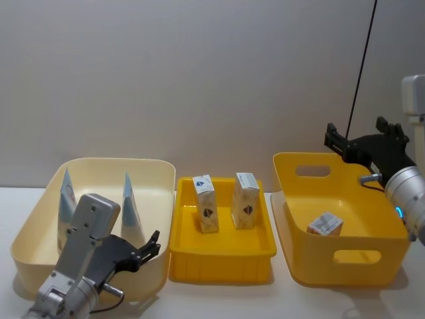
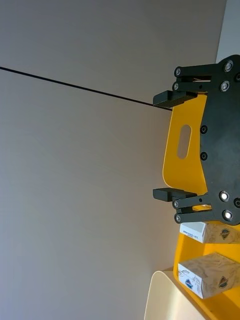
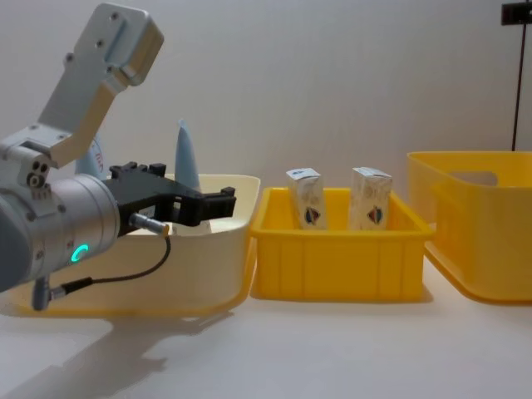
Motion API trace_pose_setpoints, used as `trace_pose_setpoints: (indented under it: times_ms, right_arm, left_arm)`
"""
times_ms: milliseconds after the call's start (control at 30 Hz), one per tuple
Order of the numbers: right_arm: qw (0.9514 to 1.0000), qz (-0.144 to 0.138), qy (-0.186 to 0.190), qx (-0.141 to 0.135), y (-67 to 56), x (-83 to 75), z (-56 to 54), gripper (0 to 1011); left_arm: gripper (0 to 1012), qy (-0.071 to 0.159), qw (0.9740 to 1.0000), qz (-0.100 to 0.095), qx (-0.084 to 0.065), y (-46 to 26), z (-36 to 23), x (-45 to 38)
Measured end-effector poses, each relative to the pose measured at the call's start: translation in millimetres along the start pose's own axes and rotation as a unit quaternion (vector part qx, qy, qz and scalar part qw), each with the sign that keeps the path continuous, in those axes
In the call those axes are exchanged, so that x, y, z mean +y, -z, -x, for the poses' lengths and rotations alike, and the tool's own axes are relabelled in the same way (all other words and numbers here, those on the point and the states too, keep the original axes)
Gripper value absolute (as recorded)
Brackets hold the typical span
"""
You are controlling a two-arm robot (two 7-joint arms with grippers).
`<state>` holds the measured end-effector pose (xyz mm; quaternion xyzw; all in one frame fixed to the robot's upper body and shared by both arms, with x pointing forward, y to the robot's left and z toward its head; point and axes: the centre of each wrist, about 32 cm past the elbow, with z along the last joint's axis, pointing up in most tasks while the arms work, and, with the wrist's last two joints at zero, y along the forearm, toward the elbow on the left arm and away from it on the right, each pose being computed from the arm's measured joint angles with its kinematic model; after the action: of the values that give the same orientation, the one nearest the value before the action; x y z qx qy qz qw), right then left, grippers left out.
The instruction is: Bimanual collaborative sorting of washing and personal care products
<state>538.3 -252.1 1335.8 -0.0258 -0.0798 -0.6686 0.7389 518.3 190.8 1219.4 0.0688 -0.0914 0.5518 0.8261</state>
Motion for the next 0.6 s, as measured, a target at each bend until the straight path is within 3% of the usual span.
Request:
trace_pose_setpoints:
  times_ms: [300,600]
  right_arm:
    - [1.0,-0.009,0.001,-0.002,-2.1,-2.1,-1.1,1001]
    - [0.9999,-0.013,0.001,-0.003,-3.3,-3.0,-1.4,1001]
  left_arm:
    - [1003,-0.033,0.9994,-0.008,-0.011,-5.4,0.5,-4.7]
    - [1003,-0.043,0.999,-0.001,-0.014,-9.6,-2.8,-9.4]
